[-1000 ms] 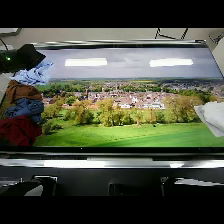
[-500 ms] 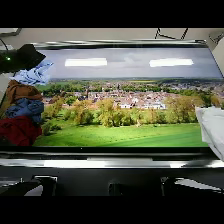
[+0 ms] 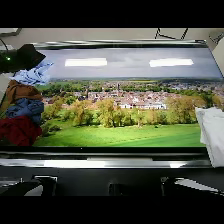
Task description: Fold the clothes and pants, and hang the long-sleeved shirts on hangers.
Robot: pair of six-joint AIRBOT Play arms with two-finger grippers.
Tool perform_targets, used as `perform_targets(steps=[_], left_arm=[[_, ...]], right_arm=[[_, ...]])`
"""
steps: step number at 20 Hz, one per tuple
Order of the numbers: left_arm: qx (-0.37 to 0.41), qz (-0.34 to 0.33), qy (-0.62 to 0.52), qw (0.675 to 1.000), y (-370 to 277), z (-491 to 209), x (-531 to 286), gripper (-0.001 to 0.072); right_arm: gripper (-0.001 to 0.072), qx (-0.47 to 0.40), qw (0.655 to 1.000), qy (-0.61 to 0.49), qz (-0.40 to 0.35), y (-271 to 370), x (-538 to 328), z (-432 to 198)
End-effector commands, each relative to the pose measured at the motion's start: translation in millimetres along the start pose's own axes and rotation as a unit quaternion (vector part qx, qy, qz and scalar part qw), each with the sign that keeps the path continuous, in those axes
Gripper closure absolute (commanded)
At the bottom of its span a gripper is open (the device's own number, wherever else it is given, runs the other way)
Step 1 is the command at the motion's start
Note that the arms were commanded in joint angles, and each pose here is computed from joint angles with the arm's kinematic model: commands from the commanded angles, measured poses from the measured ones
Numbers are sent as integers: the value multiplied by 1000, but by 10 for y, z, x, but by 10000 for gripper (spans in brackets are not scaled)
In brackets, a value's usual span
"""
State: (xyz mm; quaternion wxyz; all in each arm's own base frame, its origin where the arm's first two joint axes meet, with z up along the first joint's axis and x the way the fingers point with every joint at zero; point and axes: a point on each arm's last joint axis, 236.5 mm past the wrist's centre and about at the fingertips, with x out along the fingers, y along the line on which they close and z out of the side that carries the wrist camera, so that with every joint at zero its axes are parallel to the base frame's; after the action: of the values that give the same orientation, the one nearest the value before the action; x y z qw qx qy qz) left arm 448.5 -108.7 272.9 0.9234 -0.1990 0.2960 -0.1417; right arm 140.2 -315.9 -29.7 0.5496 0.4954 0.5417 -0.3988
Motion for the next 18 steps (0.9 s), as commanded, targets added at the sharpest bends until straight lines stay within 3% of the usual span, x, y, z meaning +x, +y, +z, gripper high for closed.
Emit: perform_targets(steps=[1, 3, 6, 8, 10, 11, 13, 15, 18], left_arm=[[0, -2, -13, 1000, -12, 62, -4, 686], [8, -7, -39, 999, -52, 179, -9, 686], [68, 8, -84, 994, -58, 377, 54, 689], [101, 105, -41, 989, 414, 219, 273, 689], [103, 195, 57, 974, 968, -209, 471, 685], [92, 217, 121, 964, 1165, -511, 549, 616], [55, 241, 270, 931, 1392, -1239, 573, -13], [52, 198, 390, 898, 1334, -1872, 548, -12], [45, 181, 346, 920, 1274, -1969, 660, -12]], right_arm=[[5, -13, 999, -50, 8, 110, -615, 207], [5, -54, 978, -181, 90, 601, -1417, 654], [6, -168, 890, -379, 192, 1621, -2783, 818], [47, -253, 848, -406, 226, 2353, -3072, 388], [48, -340, 855, -317, 229, 2936, -2631, -297], [41, -377, 868, -249, 208, 3100, -2226, -650], [40, -432, 882, -110, 154, 3159, -1451, -1301], [41, -488, 867, 31, 94, 2973, -818, -1947], [41, -510, 853, 94, 56, 2829, -447, -2321]])
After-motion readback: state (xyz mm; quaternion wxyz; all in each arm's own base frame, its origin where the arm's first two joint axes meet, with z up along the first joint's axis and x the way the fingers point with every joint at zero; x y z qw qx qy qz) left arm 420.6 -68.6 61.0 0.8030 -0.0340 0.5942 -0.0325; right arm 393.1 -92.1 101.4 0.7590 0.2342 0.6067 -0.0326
